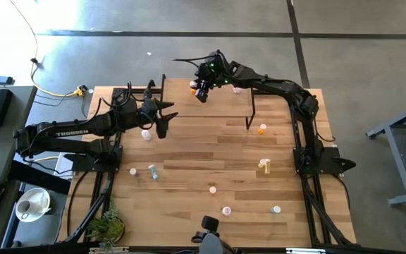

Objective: Pick and place medicine bottles onto shelf by color
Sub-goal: Put the middle left orange pill bottle on the shelf, then put the top left blue pill bottle on the shelf

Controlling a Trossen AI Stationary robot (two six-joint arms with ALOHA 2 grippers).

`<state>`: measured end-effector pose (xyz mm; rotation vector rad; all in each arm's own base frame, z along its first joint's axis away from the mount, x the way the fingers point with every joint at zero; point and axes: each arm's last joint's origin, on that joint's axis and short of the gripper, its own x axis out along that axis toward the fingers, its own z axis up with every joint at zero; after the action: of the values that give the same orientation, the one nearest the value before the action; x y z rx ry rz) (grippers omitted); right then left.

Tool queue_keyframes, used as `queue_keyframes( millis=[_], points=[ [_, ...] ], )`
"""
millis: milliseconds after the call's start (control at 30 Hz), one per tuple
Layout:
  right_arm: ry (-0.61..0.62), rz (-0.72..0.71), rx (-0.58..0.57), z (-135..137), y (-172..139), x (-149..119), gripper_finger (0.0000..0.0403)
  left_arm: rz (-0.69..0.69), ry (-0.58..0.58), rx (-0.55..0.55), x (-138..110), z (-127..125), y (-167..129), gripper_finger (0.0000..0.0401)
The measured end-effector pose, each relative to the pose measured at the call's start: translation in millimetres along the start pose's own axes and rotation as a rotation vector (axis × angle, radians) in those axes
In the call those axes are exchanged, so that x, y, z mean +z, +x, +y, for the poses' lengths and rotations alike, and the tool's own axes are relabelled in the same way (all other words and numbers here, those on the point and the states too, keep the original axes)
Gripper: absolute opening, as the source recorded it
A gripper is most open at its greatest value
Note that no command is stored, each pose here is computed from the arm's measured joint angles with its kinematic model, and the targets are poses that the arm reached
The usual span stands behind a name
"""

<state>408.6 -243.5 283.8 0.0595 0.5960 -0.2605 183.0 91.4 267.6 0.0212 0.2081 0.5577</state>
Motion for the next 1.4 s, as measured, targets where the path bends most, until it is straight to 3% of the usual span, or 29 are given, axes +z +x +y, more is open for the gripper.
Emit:
queue_keyframes(
  millis=[467,867,1400],
  points=[
    [-0.002,0.010,-0.051,-1.4,-0.2,-0.2,0.0111,0.000,0.000,0.001,0.0,0.1,0.0,0.0191],
    [0.021,0.004,-0.070,-4.1,-2.4,0.6,0.0194,0.005,0.001,0.000,-0.5,0.0,0.0,0.0191],
    [-0.013,-0.043,-0.070,5.9,-53.3,25.5,0.0200,0.170,-0.079,-0.004,-16.4,-1.3,-1.4,0.0191]
  ],
)
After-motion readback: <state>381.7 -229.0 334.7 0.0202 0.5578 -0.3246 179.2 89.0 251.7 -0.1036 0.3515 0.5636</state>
